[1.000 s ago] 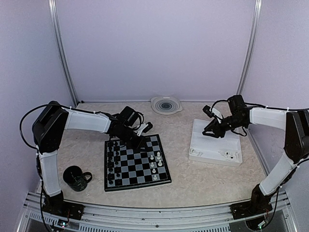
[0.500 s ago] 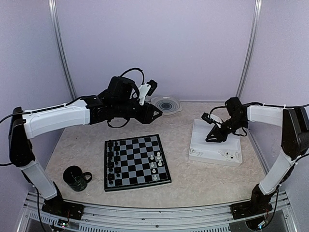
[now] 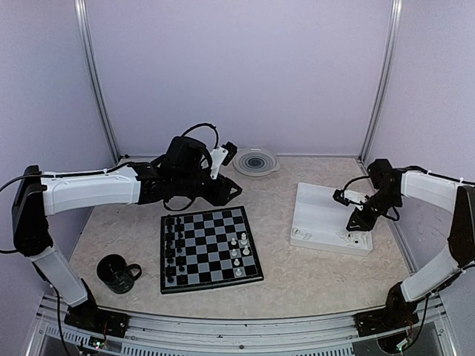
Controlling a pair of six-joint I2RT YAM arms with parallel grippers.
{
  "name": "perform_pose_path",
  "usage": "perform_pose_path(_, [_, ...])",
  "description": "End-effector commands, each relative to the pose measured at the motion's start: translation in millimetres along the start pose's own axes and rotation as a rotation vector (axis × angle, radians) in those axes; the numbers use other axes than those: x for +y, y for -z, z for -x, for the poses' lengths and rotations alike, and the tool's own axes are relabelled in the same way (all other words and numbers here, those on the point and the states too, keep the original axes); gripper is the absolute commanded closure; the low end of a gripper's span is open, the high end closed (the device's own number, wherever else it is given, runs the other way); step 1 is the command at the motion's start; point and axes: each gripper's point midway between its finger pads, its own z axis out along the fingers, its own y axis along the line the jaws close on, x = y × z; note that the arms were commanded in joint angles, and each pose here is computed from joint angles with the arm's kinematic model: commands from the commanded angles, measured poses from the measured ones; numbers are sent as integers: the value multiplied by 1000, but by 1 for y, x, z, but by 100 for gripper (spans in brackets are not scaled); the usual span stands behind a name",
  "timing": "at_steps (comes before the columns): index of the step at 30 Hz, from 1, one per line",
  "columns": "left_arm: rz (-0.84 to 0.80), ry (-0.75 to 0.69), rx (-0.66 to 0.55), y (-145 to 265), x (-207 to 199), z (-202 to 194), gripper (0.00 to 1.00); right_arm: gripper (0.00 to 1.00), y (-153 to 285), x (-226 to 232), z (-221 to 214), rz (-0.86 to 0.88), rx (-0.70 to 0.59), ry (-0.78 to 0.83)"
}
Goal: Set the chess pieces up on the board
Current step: Pick up the chess pile from the storage box.
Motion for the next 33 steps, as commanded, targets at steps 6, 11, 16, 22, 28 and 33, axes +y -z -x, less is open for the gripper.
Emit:
perform_pose_path(6, [-10,-14,-17,2,-3,5,50,80,-14,1,-16,5,46,-6])
perform_pose_path(11, [-12,-12,-13,1,-4,3,50,81,-22,-5,-19,-4,66,-3])
perform_pose_path(16, [-16,-8,-8,-1,-4,2,50,81,-33,-7,-22,5,82,-4])
perform_pose_path(22, [-17,-11,-4,-2,-5,1,50,81,-47,-1,-35,36,111,-16])
perform_pose_path(28, [-25,-9,-1,-2,-6,1,50,77,-60,7,-49,72,149,-34])
perform_pose_path(33, [-31,-3,-11,-2,-7,4,49,79,-67,11,-50,88,135,-46])
